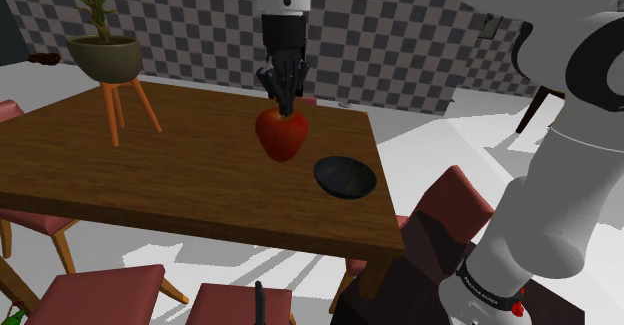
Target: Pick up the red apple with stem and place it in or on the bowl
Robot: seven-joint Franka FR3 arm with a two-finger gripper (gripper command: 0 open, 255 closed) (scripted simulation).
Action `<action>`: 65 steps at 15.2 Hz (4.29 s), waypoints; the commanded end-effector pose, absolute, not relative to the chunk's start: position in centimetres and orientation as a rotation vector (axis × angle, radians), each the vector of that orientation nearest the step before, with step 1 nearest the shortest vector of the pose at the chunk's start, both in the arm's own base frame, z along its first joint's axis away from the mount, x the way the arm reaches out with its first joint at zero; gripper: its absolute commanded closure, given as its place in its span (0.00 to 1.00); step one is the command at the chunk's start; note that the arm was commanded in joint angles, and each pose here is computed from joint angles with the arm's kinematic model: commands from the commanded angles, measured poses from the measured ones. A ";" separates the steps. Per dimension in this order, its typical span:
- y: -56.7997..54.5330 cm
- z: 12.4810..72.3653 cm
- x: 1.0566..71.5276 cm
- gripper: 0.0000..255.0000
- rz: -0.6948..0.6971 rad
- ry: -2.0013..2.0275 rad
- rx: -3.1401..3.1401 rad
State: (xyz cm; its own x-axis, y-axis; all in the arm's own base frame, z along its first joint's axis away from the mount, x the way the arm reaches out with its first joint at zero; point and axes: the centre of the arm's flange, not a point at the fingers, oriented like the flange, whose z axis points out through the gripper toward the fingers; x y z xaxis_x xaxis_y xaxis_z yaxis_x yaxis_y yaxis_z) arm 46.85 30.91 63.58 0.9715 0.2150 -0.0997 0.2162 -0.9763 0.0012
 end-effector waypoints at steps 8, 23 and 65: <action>22.1 67.7 42.6 1.00 -0.155 0.340 3.107; 14.6 66.2 39.1 1.00 -0.155 0.340 3.107; 14.8 61.9 39.6 0.00 -0.155 0.340 3.107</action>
State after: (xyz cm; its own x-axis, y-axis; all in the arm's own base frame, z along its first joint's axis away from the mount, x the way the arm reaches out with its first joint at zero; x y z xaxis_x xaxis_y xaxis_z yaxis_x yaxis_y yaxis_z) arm 39.62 14.76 61.90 0.9715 0.2150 -0.0999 0.2162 -0.9763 0.0012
